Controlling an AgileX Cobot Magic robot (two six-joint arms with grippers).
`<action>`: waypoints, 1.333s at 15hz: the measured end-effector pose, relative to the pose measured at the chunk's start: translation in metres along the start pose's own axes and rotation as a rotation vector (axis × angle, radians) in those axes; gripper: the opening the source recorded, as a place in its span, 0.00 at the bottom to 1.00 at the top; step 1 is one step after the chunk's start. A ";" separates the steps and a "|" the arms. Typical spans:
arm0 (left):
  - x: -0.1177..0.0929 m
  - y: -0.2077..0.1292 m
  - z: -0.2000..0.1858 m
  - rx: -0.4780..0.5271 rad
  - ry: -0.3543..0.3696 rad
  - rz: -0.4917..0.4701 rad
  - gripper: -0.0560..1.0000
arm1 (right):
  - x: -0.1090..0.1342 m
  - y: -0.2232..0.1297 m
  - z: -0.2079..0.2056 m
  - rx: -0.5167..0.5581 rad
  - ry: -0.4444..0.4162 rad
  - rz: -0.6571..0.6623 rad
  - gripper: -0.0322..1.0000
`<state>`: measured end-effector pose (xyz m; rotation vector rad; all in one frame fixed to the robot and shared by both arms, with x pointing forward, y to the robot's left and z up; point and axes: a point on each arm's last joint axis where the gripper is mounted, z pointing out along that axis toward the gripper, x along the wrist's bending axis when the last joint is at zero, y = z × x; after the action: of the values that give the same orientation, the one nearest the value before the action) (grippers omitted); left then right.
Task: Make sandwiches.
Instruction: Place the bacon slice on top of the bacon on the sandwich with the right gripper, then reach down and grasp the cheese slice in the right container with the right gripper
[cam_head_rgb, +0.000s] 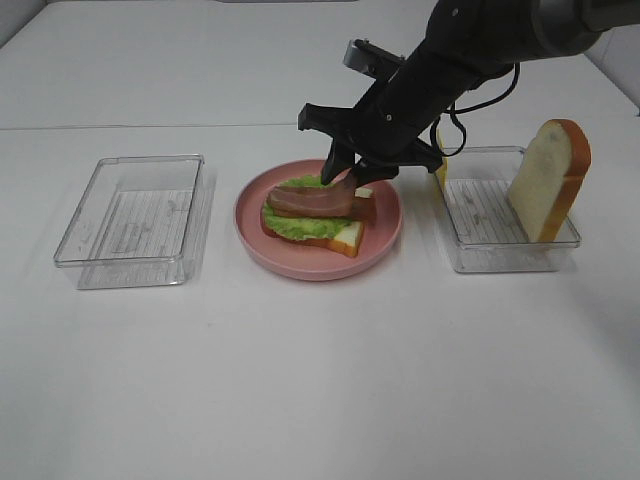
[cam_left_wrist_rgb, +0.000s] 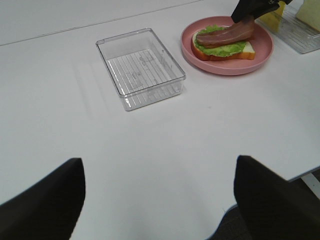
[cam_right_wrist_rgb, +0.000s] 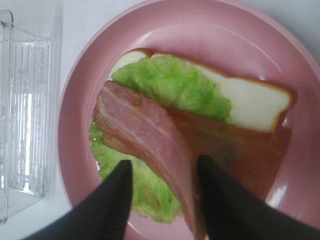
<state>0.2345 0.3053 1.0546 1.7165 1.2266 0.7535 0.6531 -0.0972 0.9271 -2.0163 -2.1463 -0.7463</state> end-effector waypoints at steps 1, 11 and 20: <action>0.000 0.000 0.000 0.000 0.000 0.000 0.78 | 0.000 -0.001 0.000 0.008 0.000 -0.007 0.60; 0.000 0.000 0.000 0.000 0.000 0.000 0.78 | 0.015 0.001 -0.067 -0.022 -0.063 -0.188 0.76; 0.000 0.000 0.000 0.000 0.000 0.000 0.78 | -0.015 0.032 -0.116 -0.072 -0.353 -0.152 0.76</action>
<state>0.2345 0.3053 1.0546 1.7165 1.2266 0.7535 0.6564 -0.1591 1.0308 -2.1782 -2.5207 -0.5212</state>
